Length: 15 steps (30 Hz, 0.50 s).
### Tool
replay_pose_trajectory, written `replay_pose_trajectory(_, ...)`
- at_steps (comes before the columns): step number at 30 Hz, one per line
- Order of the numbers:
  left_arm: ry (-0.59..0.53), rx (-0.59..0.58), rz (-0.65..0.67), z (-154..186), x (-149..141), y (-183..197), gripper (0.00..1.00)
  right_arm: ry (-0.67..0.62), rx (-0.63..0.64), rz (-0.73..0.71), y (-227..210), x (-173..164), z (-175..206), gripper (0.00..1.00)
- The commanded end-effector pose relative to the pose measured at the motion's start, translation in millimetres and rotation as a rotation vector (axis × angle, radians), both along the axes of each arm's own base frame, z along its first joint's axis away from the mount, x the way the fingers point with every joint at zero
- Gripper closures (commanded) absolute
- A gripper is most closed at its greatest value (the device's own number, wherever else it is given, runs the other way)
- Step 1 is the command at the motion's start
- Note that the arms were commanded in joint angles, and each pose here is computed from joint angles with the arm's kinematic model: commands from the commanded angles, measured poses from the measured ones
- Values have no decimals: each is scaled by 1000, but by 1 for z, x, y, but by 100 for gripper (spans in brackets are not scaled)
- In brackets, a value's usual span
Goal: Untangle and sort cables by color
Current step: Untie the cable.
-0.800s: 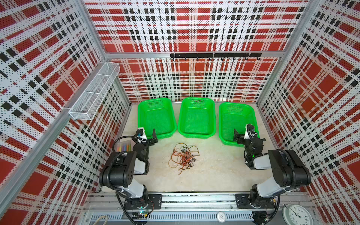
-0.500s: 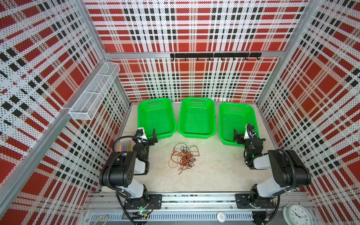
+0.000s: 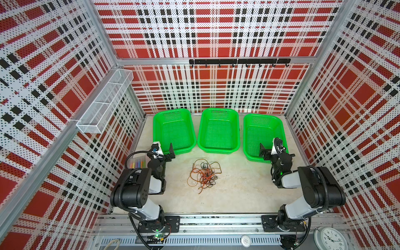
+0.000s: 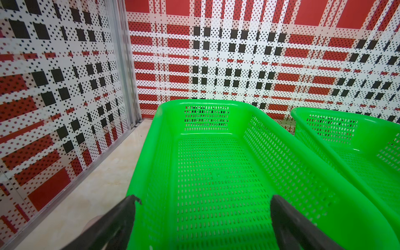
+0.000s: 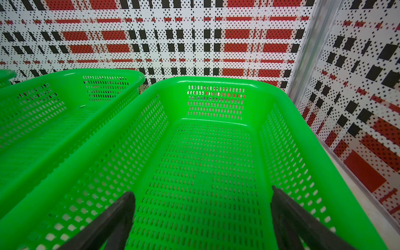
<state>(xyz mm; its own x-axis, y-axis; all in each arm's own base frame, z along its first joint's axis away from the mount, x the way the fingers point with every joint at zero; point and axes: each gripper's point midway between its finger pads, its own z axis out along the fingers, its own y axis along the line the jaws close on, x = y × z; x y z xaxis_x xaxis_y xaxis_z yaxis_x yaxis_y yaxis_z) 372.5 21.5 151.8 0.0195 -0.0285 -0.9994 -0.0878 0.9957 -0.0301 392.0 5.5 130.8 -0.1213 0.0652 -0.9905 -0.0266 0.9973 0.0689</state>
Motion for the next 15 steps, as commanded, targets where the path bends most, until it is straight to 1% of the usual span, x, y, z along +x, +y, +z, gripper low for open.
replay_pose_trajectory(1,-19,8,8,7,1,0,2,9,-16,-2,0,0,-2,0)
replay_pose_trajectory(3,-23,5,7,7,1,0,2,2,-13,-12,-1,-1,-1,0)
replay_pose_trajectory(6,-45,-2,27,15,-3,4,2,-54,-16,-22,-3,-12,14,0)
replay_pose_trajectory(8,-58,-28,100,24,-9,16,2,-82,-13,-35,-5,-20,29,0)
replay_pose_trajectory(10,-83,-49,166,36,-17,26,2,-101,-23,-20,-1,-26,43,0)
replay_pose_trajectory(13,-123,-67,189,59,-28,26,2,-124,-12,48,14,-31,66,1)
replay_pose_trajectory(15,-80,-98,146,72,-19,16,2,-90,11,113,30,-30,77,3)
